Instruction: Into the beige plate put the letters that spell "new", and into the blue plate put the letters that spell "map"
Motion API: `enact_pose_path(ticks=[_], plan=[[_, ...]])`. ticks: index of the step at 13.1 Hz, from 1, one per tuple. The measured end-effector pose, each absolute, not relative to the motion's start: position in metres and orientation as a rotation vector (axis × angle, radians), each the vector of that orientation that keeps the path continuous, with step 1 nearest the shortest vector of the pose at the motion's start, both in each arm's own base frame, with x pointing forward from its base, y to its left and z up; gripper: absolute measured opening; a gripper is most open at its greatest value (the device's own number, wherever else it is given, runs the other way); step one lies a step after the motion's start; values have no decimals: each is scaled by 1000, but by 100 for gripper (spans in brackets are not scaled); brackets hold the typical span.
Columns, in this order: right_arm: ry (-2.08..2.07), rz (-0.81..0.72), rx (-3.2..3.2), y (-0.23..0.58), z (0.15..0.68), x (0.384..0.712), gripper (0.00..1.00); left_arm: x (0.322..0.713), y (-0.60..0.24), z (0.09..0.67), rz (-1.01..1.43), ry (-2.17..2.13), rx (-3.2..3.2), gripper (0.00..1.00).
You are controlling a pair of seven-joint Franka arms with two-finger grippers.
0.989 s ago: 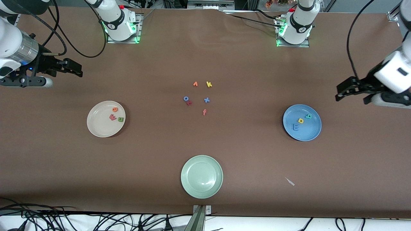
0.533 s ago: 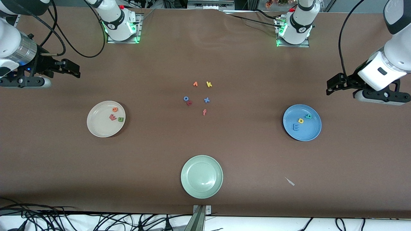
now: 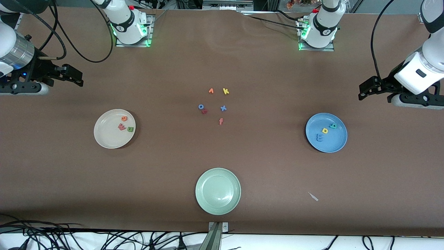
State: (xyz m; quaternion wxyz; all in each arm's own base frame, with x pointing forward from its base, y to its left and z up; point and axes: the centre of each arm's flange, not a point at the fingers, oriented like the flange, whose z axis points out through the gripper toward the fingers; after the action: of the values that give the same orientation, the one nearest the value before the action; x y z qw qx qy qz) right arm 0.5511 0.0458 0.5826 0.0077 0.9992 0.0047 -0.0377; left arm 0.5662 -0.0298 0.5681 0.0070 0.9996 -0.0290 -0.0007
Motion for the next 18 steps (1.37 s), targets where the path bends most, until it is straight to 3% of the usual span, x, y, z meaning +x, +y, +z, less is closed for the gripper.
enact_pose_path(ticks=[18], plan=[[9,-102,3126,44,585,554,100,563,-35,574,6,-130,3172,100]])
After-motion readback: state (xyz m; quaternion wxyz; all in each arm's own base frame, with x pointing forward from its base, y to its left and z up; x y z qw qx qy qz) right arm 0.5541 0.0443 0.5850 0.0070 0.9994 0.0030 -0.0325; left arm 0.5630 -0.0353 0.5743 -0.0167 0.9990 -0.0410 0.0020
